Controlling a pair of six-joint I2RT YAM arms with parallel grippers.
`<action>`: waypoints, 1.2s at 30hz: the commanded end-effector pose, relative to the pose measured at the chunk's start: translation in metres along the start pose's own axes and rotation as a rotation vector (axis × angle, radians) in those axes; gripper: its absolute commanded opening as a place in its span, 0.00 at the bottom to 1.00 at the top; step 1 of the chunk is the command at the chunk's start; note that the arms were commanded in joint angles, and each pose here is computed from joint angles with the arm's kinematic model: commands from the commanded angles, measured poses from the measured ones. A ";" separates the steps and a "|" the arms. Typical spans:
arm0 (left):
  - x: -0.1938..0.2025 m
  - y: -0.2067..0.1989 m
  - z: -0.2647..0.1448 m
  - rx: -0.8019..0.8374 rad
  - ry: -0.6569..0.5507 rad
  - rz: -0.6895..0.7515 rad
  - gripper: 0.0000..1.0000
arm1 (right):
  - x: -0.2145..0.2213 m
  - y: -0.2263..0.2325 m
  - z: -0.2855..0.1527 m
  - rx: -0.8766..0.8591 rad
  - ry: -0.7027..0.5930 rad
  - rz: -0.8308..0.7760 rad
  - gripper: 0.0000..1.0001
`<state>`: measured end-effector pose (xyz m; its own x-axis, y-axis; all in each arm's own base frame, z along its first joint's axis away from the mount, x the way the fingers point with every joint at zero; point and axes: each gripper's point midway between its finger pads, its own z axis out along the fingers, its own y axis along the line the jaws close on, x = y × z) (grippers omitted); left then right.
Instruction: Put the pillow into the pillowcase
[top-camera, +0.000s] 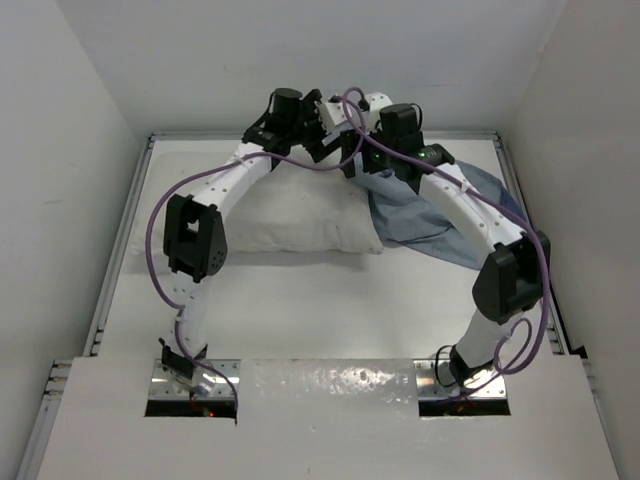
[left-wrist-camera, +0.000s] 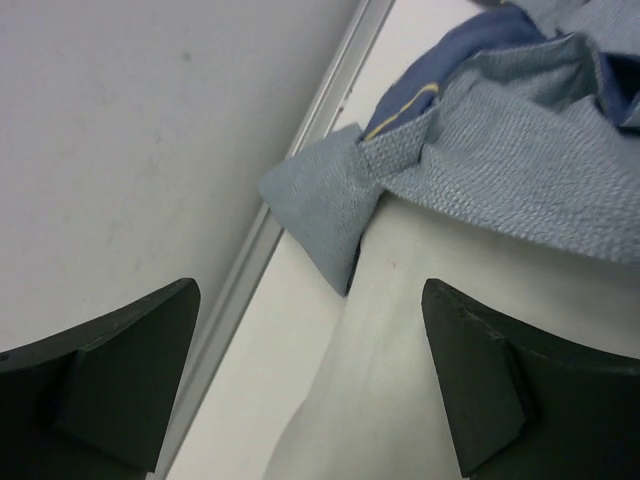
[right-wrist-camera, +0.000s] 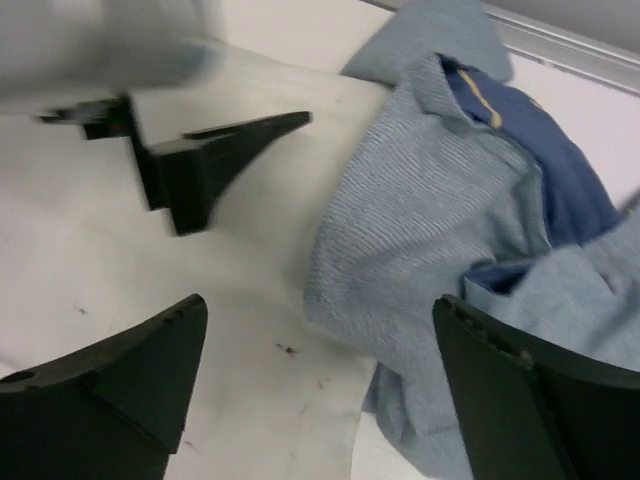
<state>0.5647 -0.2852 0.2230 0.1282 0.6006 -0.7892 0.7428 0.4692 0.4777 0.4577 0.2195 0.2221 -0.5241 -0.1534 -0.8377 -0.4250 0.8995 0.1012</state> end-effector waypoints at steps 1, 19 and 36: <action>-0.072 0.022 -0.046 -0.010 -0.143 0.054 0.93 | -0.029 -0.020 -0.041 0.118 -0.080 -0.010 0.90; -0.001 -0.126 -0.094 0.538 0.204 0.197 0.71 | 0.140 -0.054 -0.040 0.342 0.009 0.447 0.81; 0.042 -0.090 -0.044 0.216 0.253 -0.007 0.00 | 0.164 -0.098 0.006 0.312 0.053 0.453 0.00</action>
<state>0.4338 -0.2864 0.1327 0.0579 0.8066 -0.5883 0.9419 0.1513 0.3000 0.4123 0.0917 0.0170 -0.7036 0.3373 -0.6255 0.2535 0.9414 0.2225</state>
